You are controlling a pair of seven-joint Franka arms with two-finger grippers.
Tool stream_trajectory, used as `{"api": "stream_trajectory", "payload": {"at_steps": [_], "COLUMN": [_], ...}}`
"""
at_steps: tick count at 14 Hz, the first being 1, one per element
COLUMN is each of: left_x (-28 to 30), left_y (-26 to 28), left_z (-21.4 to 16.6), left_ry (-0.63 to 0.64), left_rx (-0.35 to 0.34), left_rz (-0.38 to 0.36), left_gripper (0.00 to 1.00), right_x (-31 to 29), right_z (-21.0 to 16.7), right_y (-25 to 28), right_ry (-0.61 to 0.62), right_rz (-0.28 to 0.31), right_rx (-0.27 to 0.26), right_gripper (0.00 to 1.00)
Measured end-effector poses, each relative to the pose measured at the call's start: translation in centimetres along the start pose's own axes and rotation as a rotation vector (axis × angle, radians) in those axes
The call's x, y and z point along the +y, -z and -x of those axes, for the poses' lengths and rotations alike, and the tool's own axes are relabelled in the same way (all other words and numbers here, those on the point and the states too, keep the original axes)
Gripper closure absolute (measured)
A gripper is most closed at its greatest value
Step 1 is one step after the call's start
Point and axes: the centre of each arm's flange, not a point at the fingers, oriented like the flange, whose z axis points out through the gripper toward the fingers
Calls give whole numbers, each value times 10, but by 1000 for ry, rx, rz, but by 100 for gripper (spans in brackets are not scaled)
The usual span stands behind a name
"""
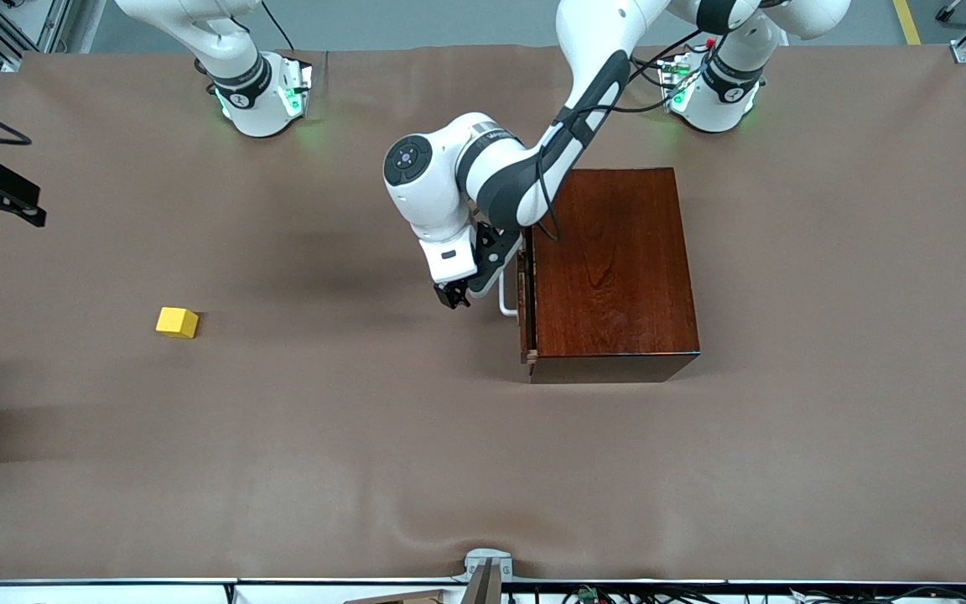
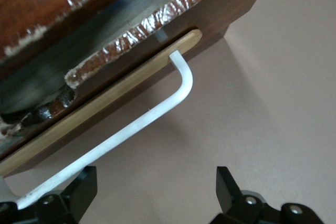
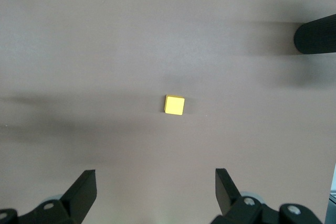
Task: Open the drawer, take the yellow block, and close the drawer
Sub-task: 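Push the drawer shut with the left gripper while the right gripper withdraws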
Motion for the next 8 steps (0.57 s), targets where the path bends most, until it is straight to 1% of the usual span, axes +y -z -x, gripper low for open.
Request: {"api": "stream_trajectory", "payload": {"at_steps": [2,5,8], "left_x": [0,1,1], "left_y": [-2,-1,0], "left_z": [-9,-20,-22], "left_ry": [11,28,35], "left_rx": [4,-1,-6], "left_rz": [-19,-39,-40], "left_gripper": [0,0,0], "right_x": [13,24,24], "right_z": [9,17,16], "right_y": [-6,-7,2], "right_ry": [-12,22,41], "right_rz": [-3,-6,-1], "right_rx": [10,8,36], "right_gripper": [0,0,0]}}
